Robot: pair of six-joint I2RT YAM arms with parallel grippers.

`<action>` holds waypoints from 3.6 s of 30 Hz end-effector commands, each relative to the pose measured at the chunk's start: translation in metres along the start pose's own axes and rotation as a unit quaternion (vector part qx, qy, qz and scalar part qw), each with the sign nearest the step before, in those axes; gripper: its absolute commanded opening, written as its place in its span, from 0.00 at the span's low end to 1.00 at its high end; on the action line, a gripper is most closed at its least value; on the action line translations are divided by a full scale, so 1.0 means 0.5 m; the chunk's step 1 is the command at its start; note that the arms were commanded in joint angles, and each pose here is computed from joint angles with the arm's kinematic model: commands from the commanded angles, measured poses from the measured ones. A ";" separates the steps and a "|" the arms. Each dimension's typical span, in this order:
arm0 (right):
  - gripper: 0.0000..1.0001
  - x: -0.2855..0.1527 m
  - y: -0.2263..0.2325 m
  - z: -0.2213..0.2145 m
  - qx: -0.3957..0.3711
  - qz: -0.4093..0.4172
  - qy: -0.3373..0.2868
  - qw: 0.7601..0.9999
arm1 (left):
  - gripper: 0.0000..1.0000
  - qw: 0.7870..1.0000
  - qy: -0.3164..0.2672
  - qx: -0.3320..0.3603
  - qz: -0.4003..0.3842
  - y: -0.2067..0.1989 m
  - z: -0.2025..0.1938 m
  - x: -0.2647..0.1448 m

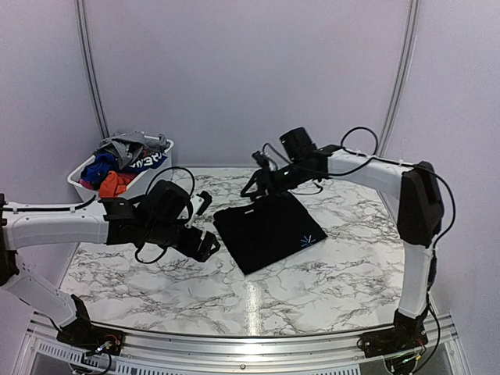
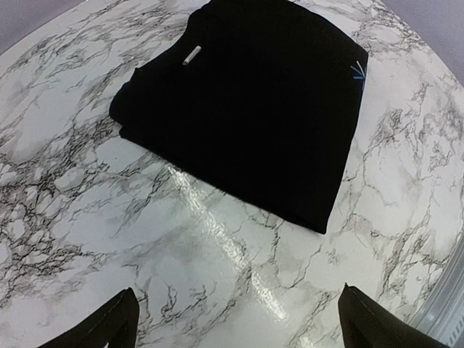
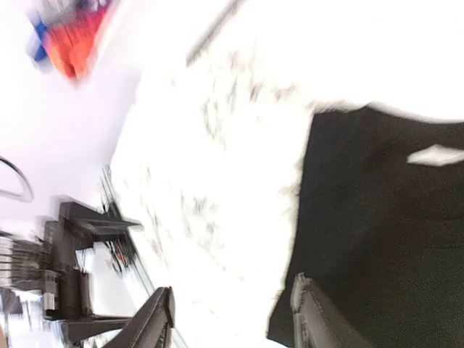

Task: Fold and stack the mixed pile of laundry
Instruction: Turn over the square-folded T-shirt at the center of the board, then move the square-folded T-shirt to the corner of the board, then pick up the crumpled shirt from the bin.

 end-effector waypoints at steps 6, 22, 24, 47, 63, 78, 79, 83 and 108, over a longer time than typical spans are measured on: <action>0.40 -0.059 -0.238 0.000 0.024 -0.119 -0.015 0.993 | 0.99 0.998 -0.005 -0.047 -0.050 -0.060 0.107 0.091; 0.45 -0.117 -0.361 -0.333 0.189 -0.241 0.018 0.952 | 0.99 0.995 0.012 -0.095 0.006 -0.002 0.089 0.109; 0.51 -0.152 -0.324 -0.312 0.154 -0.254 -0.017 0.955 | 0.99 0.995 0.009 -0.103 0.013 0.013 0.084 0.096; 0.93 -0.064 -0.280 -0.334 0.100 -0.448 0.016 0.888 | 0.99 0.993 -0.013 -0.108 0.055 0.065 0.093 0.010; 0.92 -0.246 -0.578 -0.227 0.120 -0.441 0.033 0.889 | 0.99 0.992 0.006 -0.082 0.096 0.083 0.097 0.012; 0.91 -0.346 -0.743 -0.111 0.106 -0.428 0.026 0.897 | 0.99 0.991 0.020 -0.078 0.106 0.090 0.099 0.020; 0.91 -0.348 -0.745 -0.104 0.096 -0.429 0.027 0.898 | 0.99 0.991 0.018 -0.087 0.100 0.092 0.102 0.017; 0.92 -0.381 -0.738 -0.070 0.069 -0.457 0.021 0.886 | 0.99 0.990 -0.010 -0.111 0.083 0.105 0.139 -0.012; 0.95 -0.479 -0.349 0.071 -0.052 -0.394 -0.122 0.909 | 0.99 0.872 -0.155 -0.340 0.315 0.653 0.266 -0.373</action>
Point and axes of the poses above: each gripper's point midway between its finger pads, its own x axis out along the fingers, its own y axis along the line the jaws close on, z = x × y, the point moved 4 cm from there along -x, back along the fingers, and after that the axes turned 2 degrees about x, right-handed, at the moved point
